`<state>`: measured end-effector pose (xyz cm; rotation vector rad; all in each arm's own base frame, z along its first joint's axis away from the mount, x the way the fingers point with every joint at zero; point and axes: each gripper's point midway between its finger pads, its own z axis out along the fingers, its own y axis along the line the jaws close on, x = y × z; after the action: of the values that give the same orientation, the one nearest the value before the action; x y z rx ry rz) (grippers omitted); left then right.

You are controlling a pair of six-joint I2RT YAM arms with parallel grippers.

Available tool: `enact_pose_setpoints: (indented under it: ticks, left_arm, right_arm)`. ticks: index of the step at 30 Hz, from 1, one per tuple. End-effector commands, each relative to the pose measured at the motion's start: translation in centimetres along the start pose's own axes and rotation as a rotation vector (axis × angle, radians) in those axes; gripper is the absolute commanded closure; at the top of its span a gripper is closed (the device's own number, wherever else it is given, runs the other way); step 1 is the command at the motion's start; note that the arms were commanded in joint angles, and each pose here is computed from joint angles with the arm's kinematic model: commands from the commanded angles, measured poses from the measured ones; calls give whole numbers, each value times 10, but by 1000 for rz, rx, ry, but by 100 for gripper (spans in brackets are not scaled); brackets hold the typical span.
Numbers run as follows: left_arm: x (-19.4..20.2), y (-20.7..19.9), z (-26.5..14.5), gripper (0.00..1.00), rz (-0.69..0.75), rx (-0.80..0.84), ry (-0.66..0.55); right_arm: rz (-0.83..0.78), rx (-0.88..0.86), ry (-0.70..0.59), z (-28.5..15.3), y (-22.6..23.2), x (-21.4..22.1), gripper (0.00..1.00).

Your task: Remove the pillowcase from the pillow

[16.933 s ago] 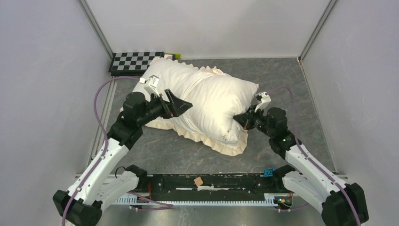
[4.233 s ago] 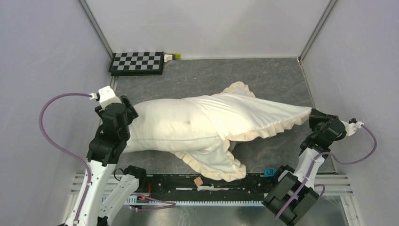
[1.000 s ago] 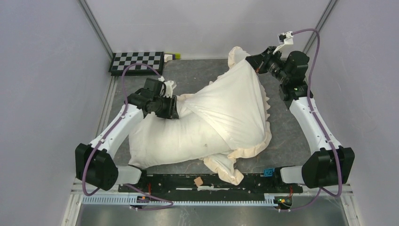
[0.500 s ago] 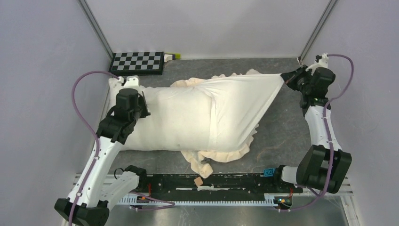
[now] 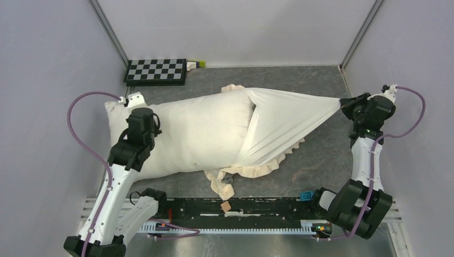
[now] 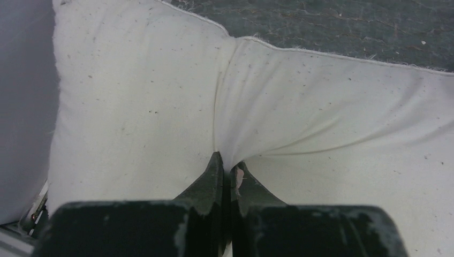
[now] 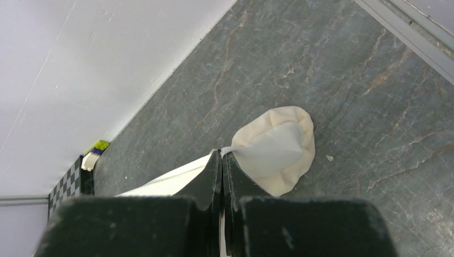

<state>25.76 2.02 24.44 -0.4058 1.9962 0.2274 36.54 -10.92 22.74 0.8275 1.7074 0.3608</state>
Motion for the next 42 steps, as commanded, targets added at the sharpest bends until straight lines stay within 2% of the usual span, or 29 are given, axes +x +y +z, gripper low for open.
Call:
enact_pose_setpoints:
  ticks: [1,7,11,13,15,17,18,20,22,28,37,42]
  left_arm:
    - [-38,38,-6,98,-141,-183,-183]
    - [-36,-8,-4,98,-109,85,-185]
    - [-35,-8,-3,98,-102,84,-172]
    - [-34,-7,-4,98,-100,81,-172]
    - [-34,-5,-6,98,-101,82,-179]
    - [-35,-3,-8,98,-100,78,-189]
    - [-35,-2,-8,98,-100,77,-191]
    - [-36,-2,-10,98,-100,83,-203]
    - [-39,-3,-11,98,-91,93,-216]
    - [-39,-16,-15,98,-71,160,-177]
    - [-28,-12,-20,98,-54,169,-159]
    - [-21,-13,-18,98,-45,175,-149]
  right_arm:
    - [-23,49,-232,-9,-8,-52,100]
    - [-43,-118,-198,-20,22,-30,100]
    - [-74,-159,-159,-22,34,-17,99]
    - [-92,-191,-127,-22,40,-8,93]
    - [-106,-218,-113,-24,44,-2,75]
    - [-113,-241,-109,-27,46,3,38]
    - [-113,-250,-104,-29,47,6,27]
    - [-127,-278,-87,-32,53,14,10]
    - [-167,-312,-49,-35,66,26,2]
    - [-373,-471,118,-47,118,86,2]
    - [-438,-757,443,-90,169,226,2]
    - [-417,-897,588,-114,185,272,2]
